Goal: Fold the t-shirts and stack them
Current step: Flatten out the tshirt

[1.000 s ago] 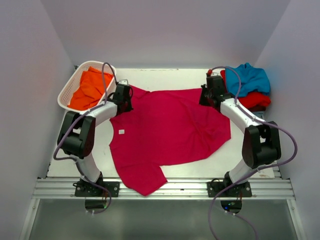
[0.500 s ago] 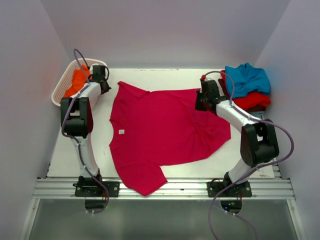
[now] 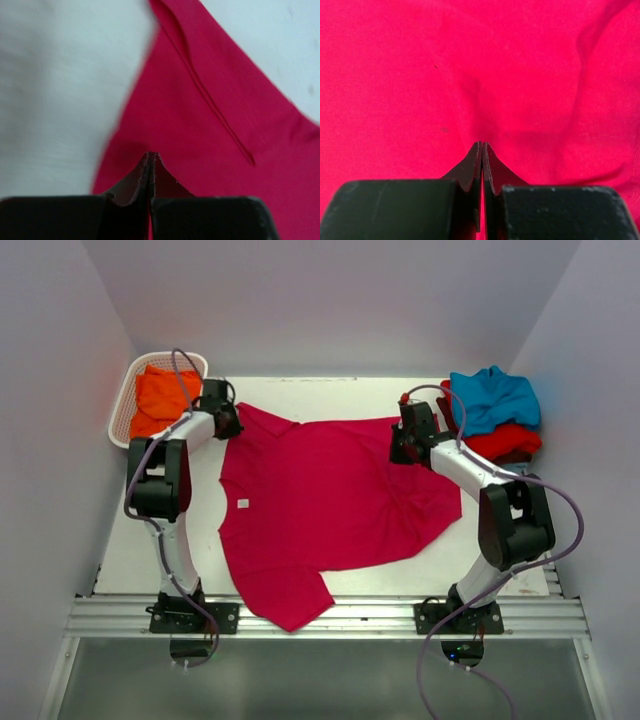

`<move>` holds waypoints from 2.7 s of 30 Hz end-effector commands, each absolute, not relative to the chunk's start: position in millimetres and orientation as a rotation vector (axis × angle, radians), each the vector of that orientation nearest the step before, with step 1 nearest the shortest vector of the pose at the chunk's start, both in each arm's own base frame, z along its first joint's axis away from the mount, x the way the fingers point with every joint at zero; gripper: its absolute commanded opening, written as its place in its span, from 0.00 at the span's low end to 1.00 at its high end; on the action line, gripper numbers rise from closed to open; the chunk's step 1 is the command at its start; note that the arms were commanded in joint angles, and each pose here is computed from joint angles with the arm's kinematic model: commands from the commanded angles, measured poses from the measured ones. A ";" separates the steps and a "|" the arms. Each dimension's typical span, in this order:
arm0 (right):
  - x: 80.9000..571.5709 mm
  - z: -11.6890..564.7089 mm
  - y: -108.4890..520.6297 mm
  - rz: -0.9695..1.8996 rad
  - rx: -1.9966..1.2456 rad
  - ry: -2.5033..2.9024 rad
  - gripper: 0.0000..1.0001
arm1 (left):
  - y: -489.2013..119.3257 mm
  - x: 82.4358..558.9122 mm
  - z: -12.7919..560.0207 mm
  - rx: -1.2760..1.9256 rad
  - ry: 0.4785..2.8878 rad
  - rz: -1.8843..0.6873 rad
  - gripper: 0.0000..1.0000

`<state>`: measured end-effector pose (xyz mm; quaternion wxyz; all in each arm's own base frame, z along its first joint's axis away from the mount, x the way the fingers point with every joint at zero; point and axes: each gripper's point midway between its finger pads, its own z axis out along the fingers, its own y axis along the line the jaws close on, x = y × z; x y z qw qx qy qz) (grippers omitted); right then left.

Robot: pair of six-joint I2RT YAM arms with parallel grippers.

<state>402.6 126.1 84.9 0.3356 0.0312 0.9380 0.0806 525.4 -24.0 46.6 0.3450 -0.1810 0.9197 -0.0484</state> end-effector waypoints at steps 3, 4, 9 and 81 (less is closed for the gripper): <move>405.5 90.7 124.5 0.191 0.074 2.446 0.00 | -116.4 473.3 58.6 -0.303 2.411 -0.437 0.00; 404.9 89.6 125.3 0.194 0.071 2.446 0.00 | -122.2 471.2 58.9 -0.314 2.398 -0.478 0.00; 405.6 86.1 125.1 0.188 0.078 2.458 0.00 | -127.7 446.6 25.5 -0.314 2.482 -0.450 0.00; 224.1 7.5 50.5 -0.299 0.360 2.919 0.00 | -111.9 443.1 -15.8 -0.294 2.515 -0.236 0.00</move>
